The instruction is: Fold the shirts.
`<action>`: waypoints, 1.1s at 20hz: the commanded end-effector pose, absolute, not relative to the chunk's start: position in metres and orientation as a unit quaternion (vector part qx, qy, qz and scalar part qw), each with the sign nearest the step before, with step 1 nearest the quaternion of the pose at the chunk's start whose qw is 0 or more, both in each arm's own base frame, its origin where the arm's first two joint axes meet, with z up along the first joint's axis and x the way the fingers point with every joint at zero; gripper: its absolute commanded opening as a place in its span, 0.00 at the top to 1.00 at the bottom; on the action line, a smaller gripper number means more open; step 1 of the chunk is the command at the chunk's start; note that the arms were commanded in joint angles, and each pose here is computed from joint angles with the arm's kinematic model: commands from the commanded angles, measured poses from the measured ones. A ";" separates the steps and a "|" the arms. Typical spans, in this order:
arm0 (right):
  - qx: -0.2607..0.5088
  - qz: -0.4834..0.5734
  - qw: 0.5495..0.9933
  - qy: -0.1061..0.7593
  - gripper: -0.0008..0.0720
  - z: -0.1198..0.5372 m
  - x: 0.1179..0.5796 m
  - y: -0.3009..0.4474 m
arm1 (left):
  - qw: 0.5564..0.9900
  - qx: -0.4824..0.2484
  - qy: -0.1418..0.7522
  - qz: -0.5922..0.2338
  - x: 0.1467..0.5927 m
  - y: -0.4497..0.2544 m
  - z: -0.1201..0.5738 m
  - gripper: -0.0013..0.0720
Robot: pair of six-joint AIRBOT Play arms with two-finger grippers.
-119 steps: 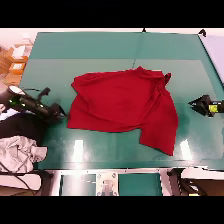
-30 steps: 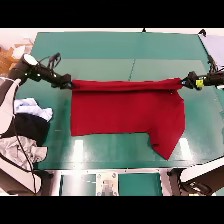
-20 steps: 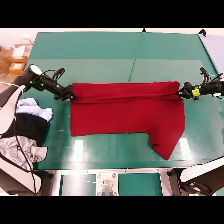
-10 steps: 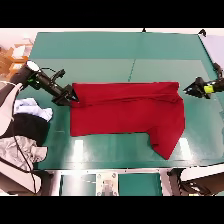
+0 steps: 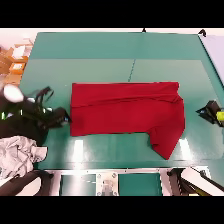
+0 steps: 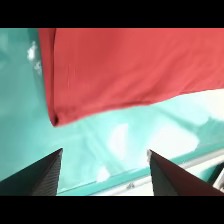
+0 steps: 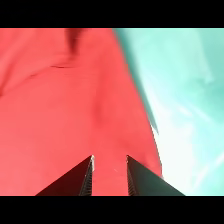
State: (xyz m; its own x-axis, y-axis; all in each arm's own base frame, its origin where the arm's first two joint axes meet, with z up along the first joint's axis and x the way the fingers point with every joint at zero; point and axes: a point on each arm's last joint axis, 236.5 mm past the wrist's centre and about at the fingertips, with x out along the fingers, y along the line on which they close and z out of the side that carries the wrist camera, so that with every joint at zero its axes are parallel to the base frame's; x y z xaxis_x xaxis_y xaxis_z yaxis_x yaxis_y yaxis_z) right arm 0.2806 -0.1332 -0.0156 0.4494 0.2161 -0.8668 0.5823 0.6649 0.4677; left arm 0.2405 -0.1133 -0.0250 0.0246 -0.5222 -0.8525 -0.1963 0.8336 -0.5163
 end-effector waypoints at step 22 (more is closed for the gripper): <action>0.440 -0.159 0.717 0.517 0.40 -0.047 0.240 -0.110 | 0.754 -0.414 0.507 -0.065 0.254 -0.185 -0.095 0.95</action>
